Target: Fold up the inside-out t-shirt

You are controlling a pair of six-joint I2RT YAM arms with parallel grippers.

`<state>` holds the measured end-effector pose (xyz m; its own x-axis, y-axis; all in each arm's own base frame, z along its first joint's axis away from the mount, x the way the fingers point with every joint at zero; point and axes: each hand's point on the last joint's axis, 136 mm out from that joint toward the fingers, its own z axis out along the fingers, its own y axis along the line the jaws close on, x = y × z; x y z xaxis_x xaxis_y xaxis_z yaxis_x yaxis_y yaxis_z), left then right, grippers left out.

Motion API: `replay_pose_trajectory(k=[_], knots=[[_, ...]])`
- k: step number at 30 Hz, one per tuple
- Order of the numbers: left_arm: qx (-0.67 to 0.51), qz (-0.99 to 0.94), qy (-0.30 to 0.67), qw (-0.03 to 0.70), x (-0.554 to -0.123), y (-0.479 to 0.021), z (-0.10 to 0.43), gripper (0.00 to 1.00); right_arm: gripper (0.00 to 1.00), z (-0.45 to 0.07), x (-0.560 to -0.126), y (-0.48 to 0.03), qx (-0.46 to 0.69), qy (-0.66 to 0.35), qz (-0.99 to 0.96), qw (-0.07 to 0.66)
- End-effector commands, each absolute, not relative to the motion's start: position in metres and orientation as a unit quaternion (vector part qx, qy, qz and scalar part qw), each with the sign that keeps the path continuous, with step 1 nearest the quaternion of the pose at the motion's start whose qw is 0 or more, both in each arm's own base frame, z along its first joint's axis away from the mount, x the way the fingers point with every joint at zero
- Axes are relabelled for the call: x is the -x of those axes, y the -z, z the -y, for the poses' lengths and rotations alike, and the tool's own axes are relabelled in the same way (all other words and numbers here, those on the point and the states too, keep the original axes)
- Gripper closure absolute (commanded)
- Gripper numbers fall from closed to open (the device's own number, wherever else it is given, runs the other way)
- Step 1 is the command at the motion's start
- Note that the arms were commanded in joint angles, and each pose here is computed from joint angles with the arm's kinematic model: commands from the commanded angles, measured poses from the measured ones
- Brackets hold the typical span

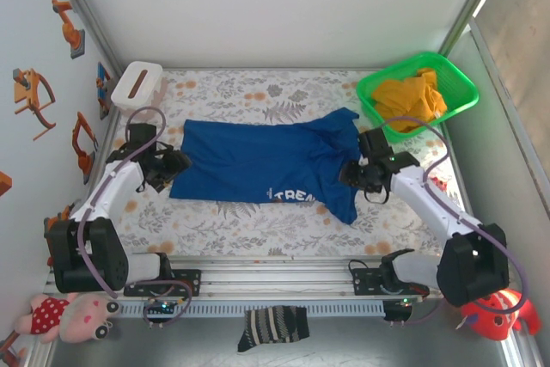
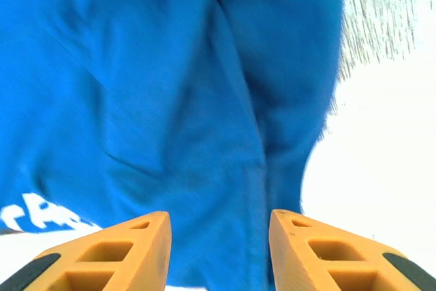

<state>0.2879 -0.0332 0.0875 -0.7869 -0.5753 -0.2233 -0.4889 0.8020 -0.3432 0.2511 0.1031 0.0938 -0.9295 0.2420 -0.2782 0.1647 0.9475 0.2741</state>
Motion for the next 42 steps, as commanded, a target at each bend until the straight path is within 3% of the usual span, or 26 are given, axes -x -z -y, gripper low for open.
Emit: replay_pose_trajectory(k=[1,15,18,19,21,22,25,26,35,42], knots=[[0.293,-0.942,0.113,0.115,-0.259,-0.068,0.029,0.28,0.58,-0.100,-0.228,-0.077,-0.125,-0.124,-0.976,0.129],[0.323,-0.938,0.110,0.070,-0.246,-0.029,0.031,0.28,0.64,-0.116,-0.221,-0.041,-0.129,-0.152,-0.975,0.096],[0.331,-0.936,0.104,0.058,-0.243,-0.016,0.031,0.29,0.73,-0.118,-0.222,-0.038,-0.129,-0.155,-0.975,0.095],[0.334,-0.936,0.102,0.056,-0.244,-0.013,0.030,0.30,0.81,-0.118,-0.222,-0.038,-0.127,-0.155,-0.975,0.095],[0.335,-0.935,0.100,0.056,-0.250,-0.008,0.030,0.40,0.97,-0.118,-0.224,-0.040,-0.124,-0.155,-0.975,0.098],[0.334,-0.935,0.101,0.057,-0.255,-0.006,0.030,0.50,1.00,-0.118,-0.226,-0.043,-0.119,-0.152,-0.976,0.102],[0.326,-0.938,0.100,0.057,-0.270,-0.005,0.027,0.93,1.00,-0.111,-0.237,-0.058,-0.104,-0.132,-0.979,0.119],[0.321,-0.940,0.102,0.061,-0.277,-0.008,0.026,1.00,1.00,-0.108,-0.243,-0.067,-0.101,-0.127,-0.979,0.127],[0.335,-0.926,0.114,0.130,-0.316,-0.063,-0.013,1.00,1.00,-0.071,-0.289,-0.129,-0.130,-0.126,-0.967,0.182],[0.364,-0.911,0.141,0.135,-0.300,-0.072,-0.021,1.00,1.00,-0.058,-0.273,-0.134,-0.151,-0.122,-0.964,0.180]])
